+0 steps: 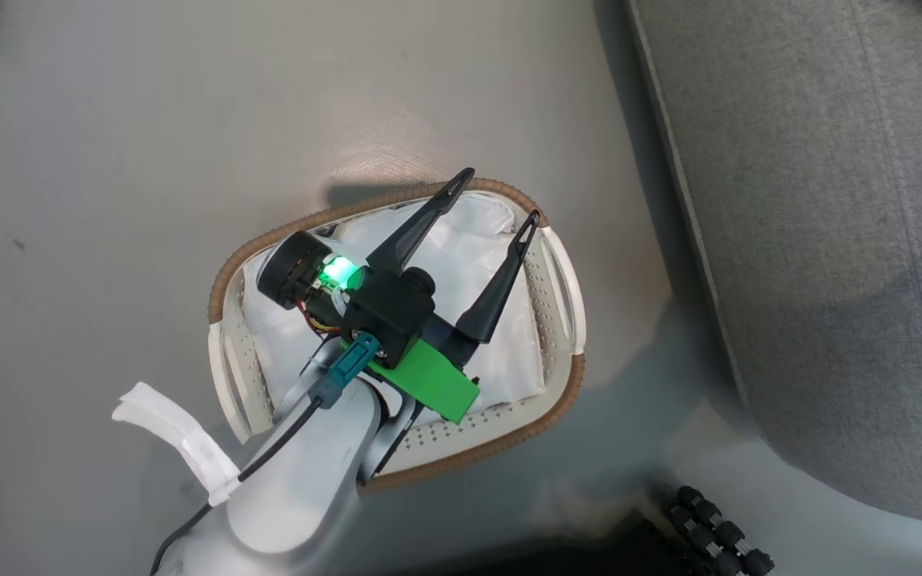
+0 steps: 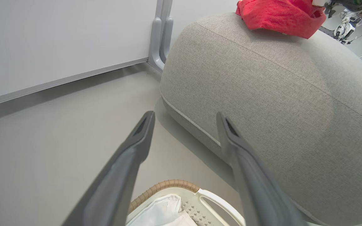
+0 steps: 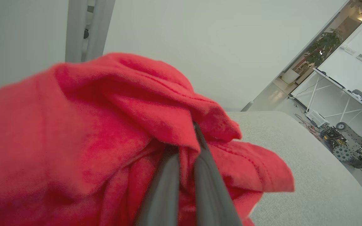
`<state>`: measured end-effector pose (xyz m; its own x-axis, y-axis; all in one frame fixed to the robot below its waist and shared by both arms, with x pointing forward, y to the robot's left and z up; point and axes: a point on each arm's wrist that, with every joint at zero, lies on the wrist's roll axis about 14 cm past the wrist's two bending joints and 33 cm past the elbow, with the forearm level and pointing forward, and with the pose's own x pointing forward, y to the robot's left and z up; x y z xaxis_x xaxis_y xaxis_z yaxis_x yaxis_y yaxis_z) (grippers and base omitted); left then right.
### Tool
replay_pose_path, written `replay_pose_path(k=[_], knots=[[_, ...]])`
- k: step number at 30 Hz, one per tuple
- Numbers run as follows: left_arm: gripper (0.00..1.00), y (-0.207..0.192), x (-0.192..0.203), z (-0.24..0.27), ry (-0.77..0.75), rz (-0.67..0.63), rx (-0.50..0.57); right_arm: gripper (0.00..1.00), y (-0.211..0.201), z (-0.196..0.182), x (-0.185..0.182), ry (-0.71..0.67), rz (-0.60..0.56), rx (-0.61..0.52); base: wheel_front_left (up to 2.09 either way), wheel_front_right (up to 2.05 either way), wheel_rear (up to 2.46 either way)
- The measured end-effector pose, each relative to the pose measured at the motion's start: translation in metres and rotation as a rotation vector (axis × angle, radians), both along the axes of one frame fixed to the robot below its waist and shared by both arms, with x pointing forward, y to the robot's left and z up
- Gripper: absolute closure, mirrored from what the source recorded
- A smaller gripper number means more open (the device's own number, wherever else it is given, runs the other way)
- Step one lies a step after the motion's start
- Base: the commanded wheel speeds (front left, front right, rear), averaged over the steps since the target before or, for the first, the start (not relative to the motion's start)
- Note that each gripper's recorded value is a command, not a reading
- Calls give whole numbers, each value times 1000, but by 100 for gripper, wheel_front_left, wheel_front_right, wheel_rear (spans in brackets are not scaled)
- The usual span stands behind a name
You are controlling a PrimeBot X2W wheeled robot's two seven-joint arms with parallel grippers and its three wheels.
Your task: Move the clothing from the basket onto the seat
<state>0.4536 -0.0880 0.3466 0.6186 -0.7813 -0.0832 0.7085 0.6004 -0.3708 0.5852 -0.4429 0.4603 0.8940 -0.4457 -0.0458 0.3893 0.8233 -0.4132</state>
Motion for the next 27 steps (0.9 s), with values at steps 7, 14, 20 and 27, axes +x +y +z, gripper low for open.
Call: replay_pose_path(k=[7,14,20,27], knots=[[0,10,-1,-12,27,21,29,25,10,-33,-8,45,-9,43,0,0,0],[0,7,-4,2,4,16,27,0,20,-17,-26,21,14,25,0,0,0],[0,7,-8,23,-17,27,14,0,24,-5,-50,37,39,15,0,0,0],[0,18,-7,60,-56,90,-8,0,26,46,-65,-22,77,-28,0,0,0]])
